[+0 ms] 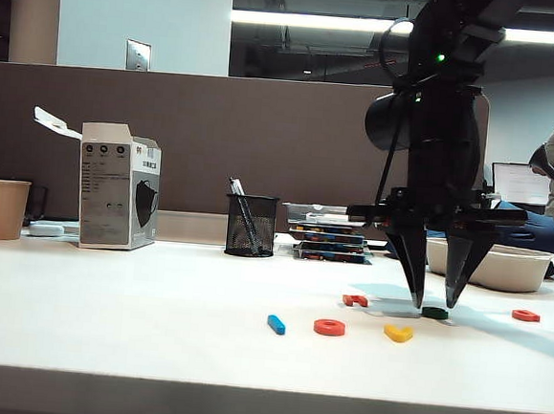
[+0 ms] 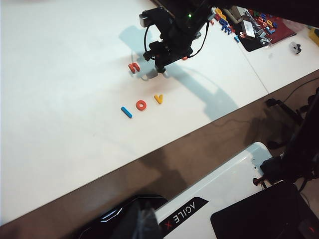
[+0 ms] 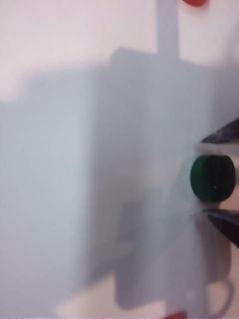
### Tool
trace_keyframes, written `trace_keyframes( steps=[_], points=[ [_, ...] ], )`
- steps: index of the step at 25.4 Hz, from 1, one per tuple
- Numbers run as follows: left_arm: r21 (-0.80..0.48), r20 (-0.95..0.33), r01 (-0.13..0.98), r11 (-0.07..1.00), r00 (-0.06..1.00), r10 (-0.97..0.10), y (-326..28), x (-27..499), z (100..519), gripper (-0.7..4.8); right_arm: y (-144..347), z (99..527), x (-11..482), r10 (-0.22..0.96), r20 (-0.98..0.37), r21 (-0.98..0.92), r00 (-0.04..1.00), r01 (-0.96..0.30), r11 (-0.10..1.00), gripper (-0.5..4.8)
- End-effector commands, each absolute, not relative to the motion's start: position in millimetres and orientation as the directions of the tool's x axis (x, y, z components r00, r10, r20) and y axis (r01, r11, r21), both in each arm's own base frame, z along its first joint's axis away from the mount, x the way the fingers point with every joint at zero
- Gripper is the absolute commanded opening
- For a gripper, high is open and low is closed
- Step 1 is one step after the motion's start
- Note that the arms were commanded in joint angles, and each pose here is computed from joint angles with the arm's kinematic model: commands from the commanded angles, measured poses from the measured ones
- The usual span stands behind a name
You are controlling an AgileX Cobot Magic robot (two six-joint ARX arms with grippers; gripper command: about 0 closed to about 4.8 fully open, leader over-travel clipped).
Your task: Select the appropriate letters from the row of letter magnets placed on the table to arrange into the word "love".
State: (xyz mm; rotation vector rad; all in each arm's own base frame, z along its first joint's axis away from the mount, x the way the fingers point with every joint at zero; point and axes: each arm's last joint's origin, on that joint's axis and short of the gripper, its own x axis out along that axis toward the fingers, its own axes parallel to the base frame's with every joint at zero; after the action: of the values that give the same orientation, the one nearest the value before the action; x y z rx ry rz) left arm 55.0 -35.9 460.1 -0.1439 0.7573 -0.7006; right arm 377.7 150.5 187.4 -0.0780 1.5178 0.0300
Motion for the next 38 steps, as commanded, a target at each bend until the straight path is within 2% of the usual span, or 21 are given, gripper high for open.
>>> trace_keyframes(
  steps=[1,8,23,26,32,33,35,38],
  points=[
    [-0.356,-0.576,0.539,0.763,0.516,-0.634,-35.4,53.8,461.0,-0.06,151.3,185.5,375.7,-0.002,-0.999,-0.004,0.036,-0.075,0.997,1.63],
    [-0.357,-0.576,0.54,0.763,0.516,-0.634,-35.5,53.7,461.0,-0.05,150.7,175.9,374.5,-0.026,-1.0,-0.025,-0.01,-0.082,0.996,1.62],
    [-0.356,-0.576,0.539,0.763,0.516,-0.634,-35.4,53.8,461.0,-0.05,151.0,174.1,375.7,-0.028,-1.0,-0.028,-0.006,-0.082,0.996,1.55],
    [-0.356,-0.576,0.54,0.763,0.516,-0.634,-35.4,53.7,461.1,-0.05,151.0,174.1,375.7,-0.028,-1.0,-0.027,-0.006,-0.082,0.996,1.37],
    [-0.356,-0.576,0.54,0.763,0.516,-0.634,-35.4,53.7,461.1,-0.06,151.0,174.1,375.7,-0.028,-1.0,-0.028,-0.006,-0.082,0.996,1.33],
    [-0.356,-0.576,0.54,0.763,0.516,-0.634,-35.5,53.7,461.0,-0.06,151.0,174.1,375.7,-0.028,-1.0,-0.028,-0.006,-0.082,0.996,1.25],
    [-0.356,-0.576,0.54,0.763,0.516,-0.634,-35.4,53.7,461.1,-0.06,151.1,174.1,375.8,-0.028,-1.0,-0.028,-0.005,-0.082,0.996,0.76],
    [-0.356,-0.576,0.54,0.763,0.516,-0.634,-35.4,53.7,461.1,-0.05,151.0,174.1,375.6,-0.029,-1.0,-0.028,-0.007,-0.082,0.996,0.77]
  ],
)
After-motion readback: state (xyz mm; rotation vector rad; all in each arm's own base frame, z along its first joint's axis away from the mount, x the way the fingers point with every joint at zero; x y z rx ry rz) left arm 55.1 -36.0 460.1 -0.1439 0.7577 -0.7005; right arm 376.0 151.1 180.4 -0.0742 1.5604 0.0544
